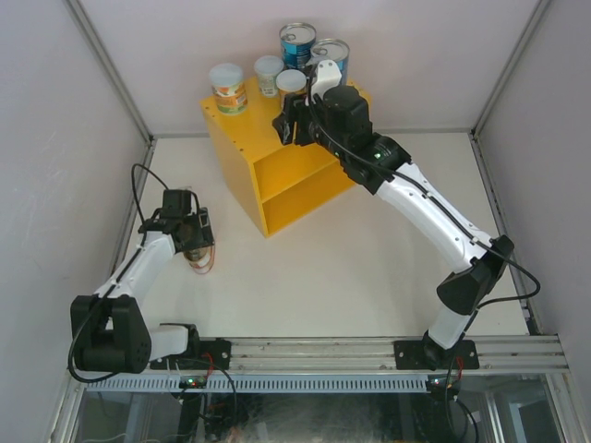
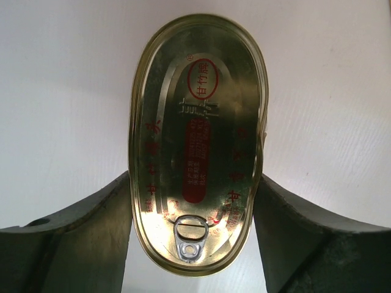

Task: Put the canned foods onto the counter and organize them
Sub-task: Pick up the canned food from the center of the board.

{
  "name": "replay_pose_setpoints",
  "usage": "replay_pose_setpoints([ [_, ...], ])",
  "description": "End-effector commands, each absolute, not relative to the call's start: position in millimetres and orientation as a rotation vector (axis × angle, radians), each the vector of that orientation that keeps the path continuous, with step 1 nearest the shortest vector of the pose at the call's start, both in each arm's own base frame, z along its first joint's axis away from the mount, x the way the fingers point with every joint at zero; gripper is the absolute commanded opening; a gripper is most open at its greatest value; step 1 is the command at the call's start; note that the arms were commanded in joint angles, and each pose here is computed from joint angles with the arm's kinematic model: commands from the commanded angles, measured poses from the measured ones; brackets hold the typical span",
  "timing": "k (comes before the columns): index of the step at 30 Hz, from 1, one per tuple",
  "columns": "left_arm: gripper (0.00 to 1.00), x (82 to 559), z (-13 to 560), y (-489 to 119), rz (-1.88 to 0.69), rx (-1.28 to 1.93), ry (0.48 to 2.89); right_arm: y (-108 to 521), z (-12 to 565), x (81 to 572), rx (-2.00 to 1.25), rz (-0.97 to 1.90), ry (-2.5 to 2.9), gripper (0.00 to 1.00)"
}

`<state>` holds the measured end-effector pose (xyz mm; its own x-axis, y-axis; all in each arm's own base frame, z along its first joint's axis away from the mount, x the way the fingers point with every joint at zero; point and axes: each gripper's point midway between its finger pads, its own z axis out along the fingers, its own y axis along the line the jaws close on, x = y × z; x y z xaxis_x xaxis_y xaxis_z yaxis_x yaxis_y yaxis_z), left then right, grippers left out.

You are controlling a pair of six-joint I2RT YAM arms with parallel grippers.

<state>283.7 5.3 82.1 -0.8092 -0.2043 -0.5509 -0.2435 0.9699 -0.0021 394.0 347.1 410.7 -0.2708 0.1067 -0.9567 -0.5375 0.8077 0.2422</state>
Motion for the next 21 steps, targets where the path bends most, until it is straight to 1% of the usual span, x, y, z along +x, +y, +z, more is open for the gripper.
replay_pose_setpoints([
  [1, 0.20, 286, 103, 10, 0.094, -0.346, 2.463, 337, 439, 378, -0.327, 0.649, 1.679, 0.56],
  [4, 0.02, 289, 119, 9, 0.081, -0.344, 2.417, 336, 441, 374, -0.334, 0.649, 1.676, 0.56],
  [5, 0.00, 290, 124, 8, 0.072, -0.340, 2.407, 336, 441, 372, -0.337, 0.647, 1.678, 0.56],
  [13, 0.00, 296, 165, 0, -0.004, -0.316, 2.299, 335, 444, 359, -0.357, 0.641, 1.681, 0.56],
  [17, 0.00, 293, 194, 5, 0.009, -0.343, 2.234, 331, 445, 351, -0.358, 0.638, 1.676, 0.56],
  [21, 0.00, 293, 227, -3, -0.058, -0.335, 2.164, 327, 443, 346, -0.360, 0.632, 1.683, 0.56],
])
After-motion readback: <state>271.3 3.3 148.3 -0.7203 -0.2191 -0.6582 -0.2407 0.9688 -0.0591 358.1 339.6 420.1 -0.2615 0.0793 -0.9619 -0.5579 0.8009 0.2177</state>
